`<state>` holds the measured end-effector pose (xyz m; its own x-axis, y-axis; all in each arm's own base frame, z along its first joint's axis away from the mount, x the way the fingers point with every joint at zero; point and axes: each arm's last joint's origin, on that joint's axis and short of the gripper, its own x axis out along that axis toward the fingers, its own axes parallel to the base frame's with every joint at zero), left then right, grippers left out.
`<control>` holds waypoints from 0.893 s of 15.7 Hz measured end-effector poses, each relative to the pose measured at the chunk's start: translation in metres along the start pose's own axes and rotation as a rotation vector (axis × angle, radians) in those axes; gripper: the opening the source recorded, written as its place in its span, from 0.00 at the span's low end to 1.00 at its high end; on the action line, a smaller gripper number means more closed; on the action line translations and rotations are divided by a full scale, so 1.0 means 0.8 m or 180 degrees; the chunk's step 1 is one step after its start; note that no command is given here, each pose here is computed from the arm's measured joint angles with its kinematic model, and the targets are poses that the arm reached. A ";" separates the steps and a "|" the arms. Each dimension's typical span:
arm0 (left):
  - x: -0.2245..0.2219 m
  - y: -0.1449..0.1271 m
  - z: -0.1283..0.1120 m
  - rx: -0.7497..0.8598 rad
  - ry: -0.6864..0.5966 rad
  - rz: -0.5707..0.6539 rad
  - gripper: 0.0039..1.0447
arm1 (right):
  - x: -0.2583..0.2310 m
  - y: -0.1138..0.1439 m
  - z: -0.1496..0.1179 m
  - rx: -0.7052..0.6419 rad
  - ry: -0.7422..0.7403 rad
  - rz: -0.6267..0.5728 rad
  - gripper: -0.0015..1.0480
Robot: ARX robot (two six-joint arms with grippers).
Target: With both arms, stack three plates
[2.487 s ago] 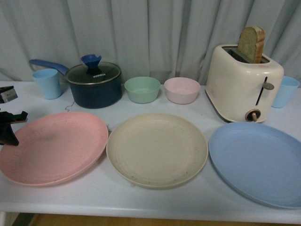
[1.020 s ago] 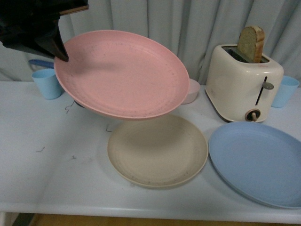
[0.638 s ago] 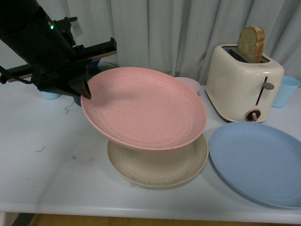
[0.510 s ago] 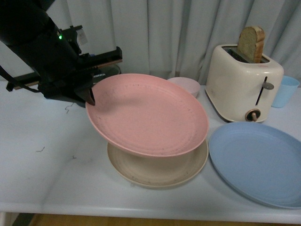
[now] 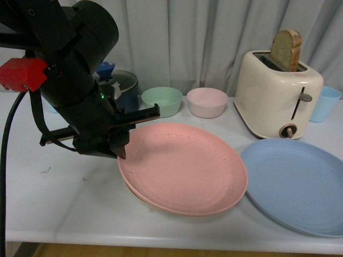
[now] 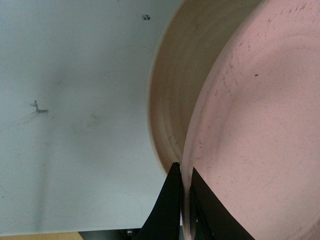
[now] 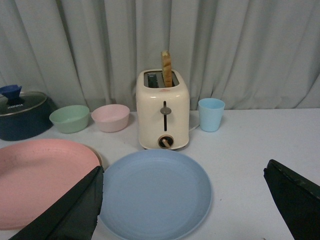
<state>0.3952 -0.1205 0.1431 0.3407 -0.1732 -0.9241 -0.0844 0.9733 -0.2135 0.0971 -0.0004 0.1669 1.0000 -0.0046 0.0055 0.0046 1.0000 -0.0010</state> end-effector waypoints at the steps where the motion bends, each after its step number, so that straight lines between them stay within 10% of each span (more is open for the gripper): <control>1: 0.002 0.002 0.002 -0.0040 0.0007 0.0005 0.02 | 0.000 0.000 0.000 0.0000 0.0001 0.0001 0.94; 6: 0.011 0.003 0.011 -0.0123 0.0012 0.0008 0.08 | 0.000 0.000 0.000 0.0000 0.0001 0.0000 0.94; 14: -0.052 -0.007 0.027 -0.0138 -0.0335 -0.0312 0.93 | 0.000 0.000 0.000 0.0000 0.0000 0.0001 0.94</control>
<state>0.4015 -0.1153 0.1895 0.4454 -0.2482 -0.8602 -0.0855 0.9446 -0.3168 0.0971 -0.0004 0.1669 1.0000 -0.0042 0.0055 0.0042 1.0000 -0.0010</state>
